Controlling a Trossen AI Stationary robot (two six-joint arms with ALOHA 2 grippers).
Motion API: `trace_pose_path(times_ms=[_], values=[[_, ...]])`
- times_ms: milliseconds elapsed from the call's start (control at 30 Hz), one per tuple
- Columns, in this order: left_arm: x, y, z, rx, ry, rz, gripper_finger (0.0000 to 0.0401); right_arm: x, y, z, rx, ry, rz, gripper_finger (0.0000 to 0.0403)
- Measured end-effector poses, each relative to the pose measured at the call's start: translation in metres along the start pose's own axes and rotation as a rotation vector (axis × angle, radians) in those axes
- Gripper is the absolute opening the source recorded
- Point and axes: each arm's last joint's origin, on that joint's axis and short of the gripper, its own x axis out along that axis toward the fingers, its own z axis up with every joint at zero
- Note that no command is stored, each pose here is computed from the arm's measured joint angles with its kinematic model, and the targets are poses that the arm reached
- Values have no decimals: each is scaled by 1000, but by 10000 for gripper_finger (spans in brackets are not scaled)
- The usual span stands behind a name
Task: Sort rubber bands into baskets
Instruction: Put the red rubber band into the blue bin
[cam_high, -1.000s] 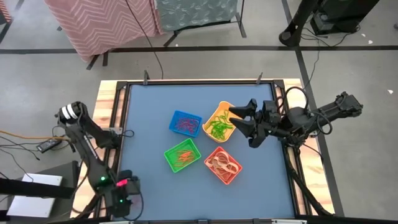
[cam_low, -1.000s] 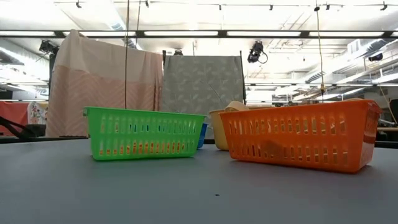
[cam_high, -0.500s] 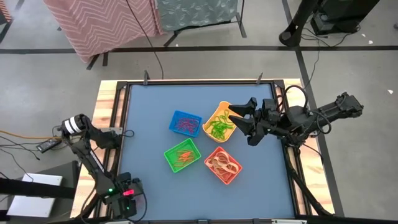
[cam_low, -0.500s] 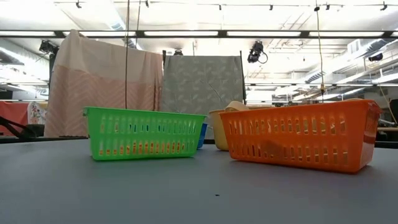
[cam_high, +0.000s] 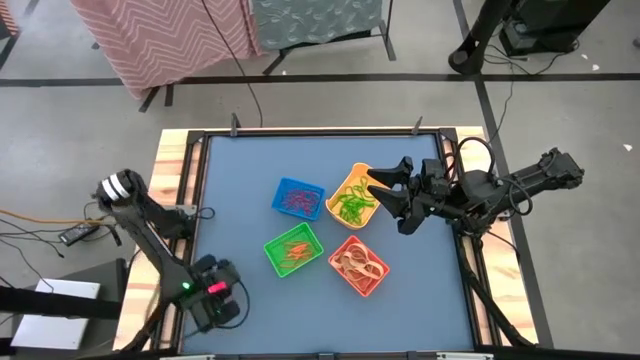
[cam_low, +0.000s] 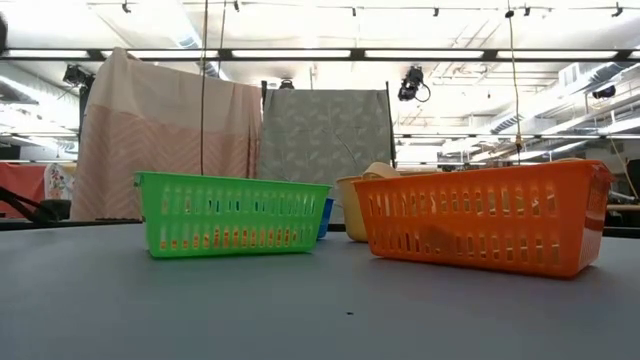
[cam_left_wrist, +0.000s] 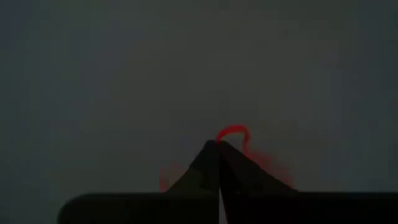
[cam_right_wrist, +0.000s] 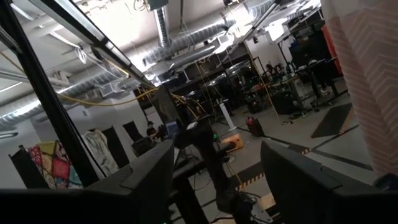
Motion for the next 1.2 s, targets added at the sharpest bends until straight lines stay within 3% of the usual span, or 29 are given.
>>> trace_pose_path(times_ms=[333,600,867,1200], values=[[-78,57,74,-102,-344,19,1,0,1,0,14,-2,3,252],[-117,79,146,-35,-626,137,1,-1,1,0,93,-1,7,252],[-111,89,214,20,-793,210,0,-1,1,0,93,0,7,252],[-57,93,258,105,-667,295,0,0,1,-2,82,18,1,252]])
